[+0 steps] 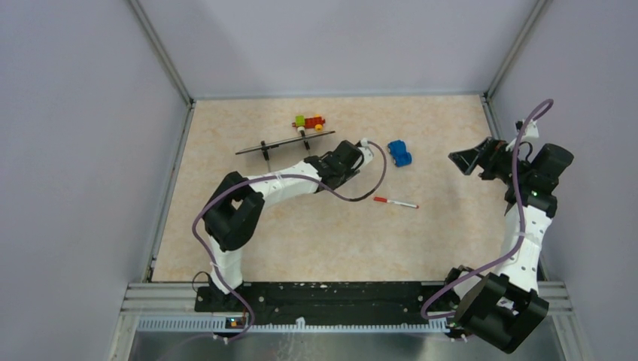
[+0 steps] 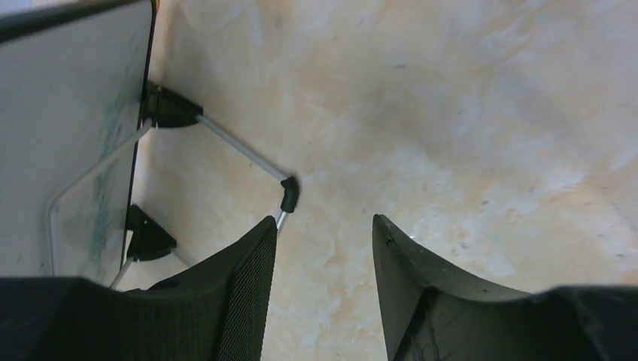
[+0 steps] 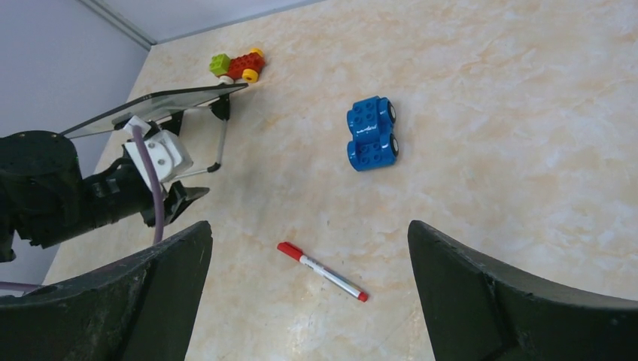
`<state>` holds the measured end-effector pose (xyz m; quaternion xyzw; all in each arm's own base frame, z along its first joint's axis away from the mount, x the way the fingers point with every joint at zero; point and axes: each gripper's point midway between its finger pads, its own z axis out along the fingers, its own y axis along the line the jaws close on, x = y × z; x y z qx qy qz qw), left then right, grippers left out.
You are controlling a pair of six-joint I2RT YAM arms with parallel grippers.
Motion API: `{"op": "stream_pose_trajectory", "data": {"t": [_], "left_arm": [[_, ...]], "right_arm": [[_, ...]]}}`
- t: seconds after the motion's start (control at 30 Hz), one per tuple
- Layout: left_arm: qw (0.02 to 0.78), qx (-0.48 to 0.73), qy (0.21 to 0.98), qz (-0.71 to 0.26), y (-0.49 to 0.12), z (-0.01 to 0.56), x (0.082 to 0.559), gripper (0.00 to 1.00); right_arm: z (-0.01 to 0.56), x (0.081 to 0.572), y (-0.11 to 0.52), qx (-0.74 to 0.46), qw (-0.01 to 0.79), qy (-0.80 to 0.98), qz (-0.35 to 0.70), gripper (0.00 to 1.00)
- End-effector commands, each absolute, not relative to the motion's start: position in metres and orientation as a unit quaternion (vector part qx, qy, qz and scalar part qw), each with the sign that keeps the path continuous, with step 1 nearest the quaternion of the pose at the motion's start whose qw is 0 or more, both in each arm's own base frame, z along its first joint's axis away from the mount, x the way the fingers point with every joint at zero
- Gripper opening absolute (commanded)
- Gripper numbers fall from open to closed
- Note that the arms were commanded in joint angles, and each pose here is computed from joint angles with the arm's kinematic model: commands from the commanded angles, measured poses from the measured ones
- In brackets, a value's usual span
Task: Write a sentence on the whiteboard
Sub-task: Move the whiteboard to the center of the board.
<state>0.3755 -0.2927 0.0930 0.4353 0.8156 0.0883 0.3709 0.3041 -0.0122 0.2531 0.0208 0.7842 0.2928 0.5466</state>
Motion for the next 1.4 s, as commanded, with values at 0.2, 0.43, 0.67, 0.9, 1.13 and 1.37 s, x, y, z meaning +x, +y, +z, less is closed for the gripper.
{"op": "stream_pose_trajectory", "data": {"t": [0.2,0.43,0.67,0.9,1.13,1.37], "left_arm": [[0.403,0.408,0.804,0.156,-0.246,0.086,0.423,0.38],[0.390,0.445,0.789,0.166,-0.254,0.065,0.436,0.30],[0.388,0.446,0.783,0.192,-0.248,0.052,0.458,0.27],[0.341,0.469,0.788,0.207,-0.223,0.028,0.445,0.23],[0.285,0.511,0.778,0.228,-0.189,0.009,0.417,0.21],[0.229,0.553,0.767,0.231,-0.157,-0.011,0.375,0.18]], "right_arm": [[0.263,0.301,-0.009,-0.003,0.566,0.773,0.288,0.98],[0.262,0.301,-0.008,-0.005,0.566,0.773,0.286,0.98],[0.262,0.300,-0.008,-0.007,0.566,0.773,0.288,0.98],[0.262,0.300,-0.007,-0.009,0.566,0.773,0.287,0.98],[0.263,0.300,-0.007,-0.009,0.567,0.772,0.287,0.98],[0.262,0.300,-0.007,-0.010,0.567,0.772,0.287,0.98]]}}
